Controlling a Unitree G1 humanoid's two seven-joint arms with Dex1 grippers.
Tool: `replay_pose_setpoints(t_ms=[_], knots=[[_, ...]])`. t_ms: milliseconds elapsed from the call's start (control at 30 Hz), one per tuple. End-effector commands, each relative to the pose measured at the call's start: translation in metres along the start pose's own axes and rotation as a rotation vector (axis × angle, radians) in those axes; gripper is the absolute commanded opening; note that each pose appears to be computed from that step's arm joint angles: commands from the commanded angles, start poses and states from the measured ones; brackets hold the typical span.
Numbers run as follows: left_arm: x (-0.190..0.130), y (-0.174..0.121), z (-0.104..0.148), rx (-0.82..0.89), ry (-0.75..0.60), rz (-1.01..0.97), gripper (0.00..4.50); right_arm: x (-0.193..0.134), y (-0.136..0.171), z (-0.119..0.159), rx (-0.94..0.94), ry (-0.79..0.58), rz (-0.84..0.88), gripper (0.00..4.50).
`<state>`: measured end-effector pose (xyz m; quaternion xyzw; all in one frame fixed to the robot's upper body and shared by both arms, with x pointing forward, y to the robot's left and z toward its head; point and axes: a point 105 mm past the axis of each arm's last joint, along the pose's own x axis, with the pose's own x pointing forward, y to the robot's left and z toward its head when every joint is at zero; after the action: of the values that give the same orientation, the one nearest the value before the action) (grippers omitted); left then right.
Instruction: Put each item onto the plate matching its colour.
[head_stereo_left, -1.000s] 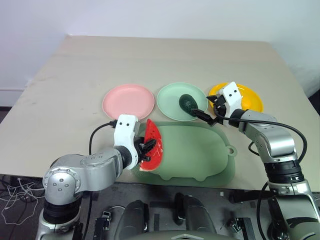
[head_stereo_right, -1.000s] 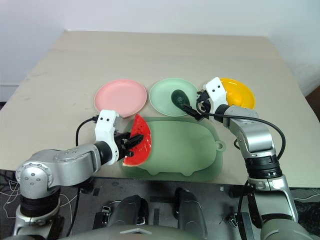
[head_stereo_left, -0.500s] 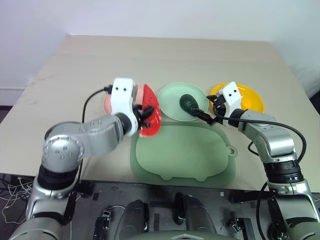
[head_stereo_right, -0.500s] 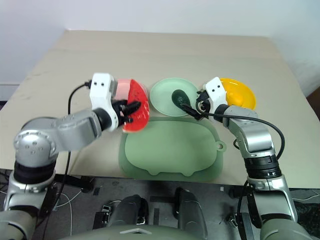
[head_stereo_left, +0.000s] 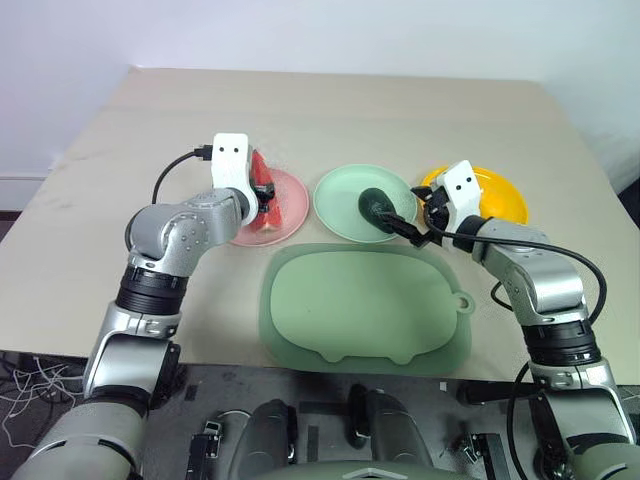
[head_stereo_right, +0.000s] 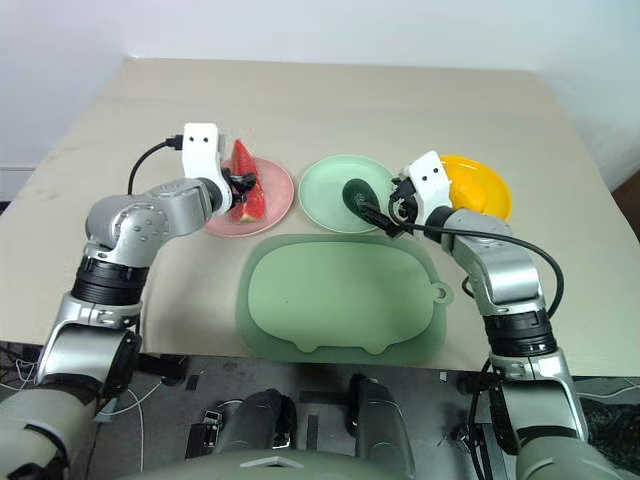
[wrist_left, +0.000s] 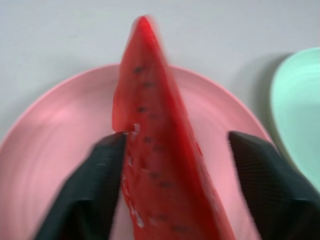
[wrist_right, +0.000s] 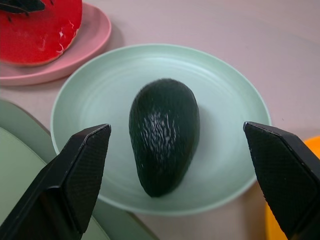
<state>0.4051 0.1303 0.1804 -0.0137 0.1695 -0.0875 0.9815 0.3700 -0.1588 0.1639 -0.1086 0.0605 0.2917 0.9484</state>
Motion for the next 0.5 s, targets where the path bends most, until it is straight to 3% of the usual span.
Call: replay_pose_setpoints(t_ms=[33, 233, 333, 400, 500], knots=[[-0.015, 0.007, 0.021, -0.020, -0.096, -0.001, 4.17, -0.010, -0.006, 0.015, -0.037, -0.048, -0.033, 4.50], [-0.045, 0.017, 0.049, -0.040, -0.274, -0.009, 4.17, -0.017, -0.009, 0.011, -0.025, -0.055, -0.043, 4.50], [-0.083, 0.039, 0.055, -0.023, -0.439, -0.019, 4.17, -0.035, -0.018, 0.013, 0.005, -0.097, -0.058, 4.50], [-0.104, 0.044, 0.037, 0.154, -0.450, -0.037, 4.17, -0.051, -0.024, 0.013, 0.042, -0.138, -0.056, 4.50], [-0.120, 0.047, -0.002, 0.221, -0.390, -0.090, 4.17, -0.072, -0.027, 0.003, 0.088, -0.132, -0.036, 4.50]])
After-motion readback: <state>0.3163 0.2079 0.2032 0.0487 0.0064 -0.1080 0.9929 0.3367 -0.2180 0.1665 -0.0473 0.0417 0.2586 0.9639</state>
